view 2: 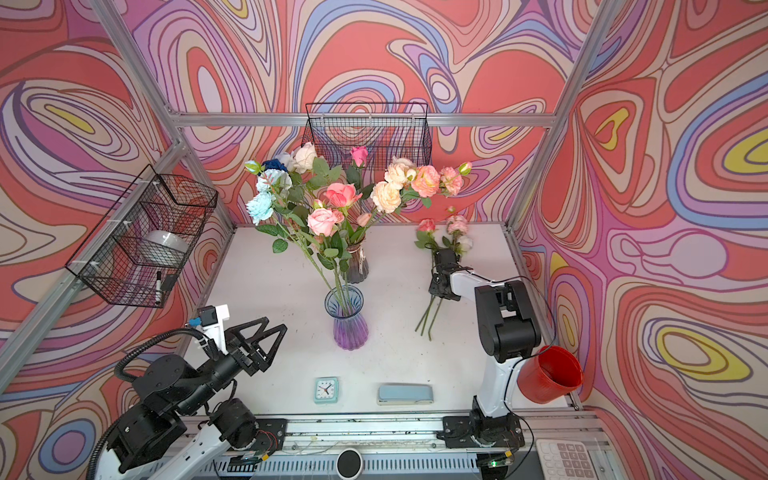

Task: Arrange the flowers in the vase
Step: 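Lower the right gripper over the remaining rose stems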

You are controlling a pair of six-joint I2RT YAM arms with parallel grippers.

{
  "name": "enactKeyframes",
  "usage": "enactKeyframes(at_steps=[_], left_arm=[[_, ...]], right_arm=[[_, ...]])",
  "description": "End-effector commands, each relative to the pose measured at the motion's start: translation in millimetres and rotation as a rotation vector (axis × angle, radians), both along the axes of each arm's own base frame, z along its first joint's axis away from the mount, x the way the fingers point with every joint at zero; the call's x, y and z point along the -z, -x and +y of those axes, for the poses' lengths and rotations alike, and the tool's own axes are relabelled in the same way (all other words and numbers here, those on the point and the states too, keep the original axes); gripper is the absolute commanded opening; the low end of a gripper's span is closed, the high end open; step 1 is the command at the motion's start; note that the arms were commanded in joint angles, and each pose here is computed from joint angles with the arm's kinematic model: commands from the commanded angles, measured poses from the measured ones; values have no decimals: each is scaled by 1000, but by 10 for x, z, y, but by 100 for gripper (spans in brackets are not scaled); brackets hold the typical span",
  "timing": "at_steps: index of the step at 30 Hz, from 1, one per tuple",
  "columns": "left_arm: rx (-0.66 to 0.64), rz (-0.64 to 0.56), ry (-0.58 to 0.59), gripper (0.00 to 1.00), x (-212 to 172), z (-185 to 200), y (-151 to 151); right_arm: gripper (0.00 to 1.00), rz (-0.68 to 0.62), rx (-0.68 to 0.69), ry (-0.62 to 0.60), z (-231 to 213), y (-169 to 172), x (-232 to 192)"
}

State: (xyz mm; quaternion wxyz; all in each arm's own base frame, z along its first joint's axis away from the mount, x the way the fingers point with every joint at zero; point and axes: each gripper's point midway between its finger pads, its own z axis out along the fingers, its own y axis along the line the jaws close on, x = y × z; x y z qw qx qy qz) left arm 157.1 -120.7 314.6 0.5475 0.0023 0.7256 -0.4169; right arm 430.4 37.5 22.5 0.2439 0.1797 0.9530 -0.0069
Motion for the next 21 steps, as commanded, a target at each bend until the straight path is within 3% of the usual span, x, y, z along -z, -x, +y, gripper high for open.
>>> enactKeyframes(at_steps=[1,12,21], left_arm=[[7,11,-7,100,53,-6,14],[18,14,8,100,23,-40,3],[33,5,18,100,-60,-50,34]], right_arm=[[0,-41,-19,4,-19,8,-130],[0,-167,-54,-93,133,158,-535],[0,-303,-6,-199,161,528,-969]])
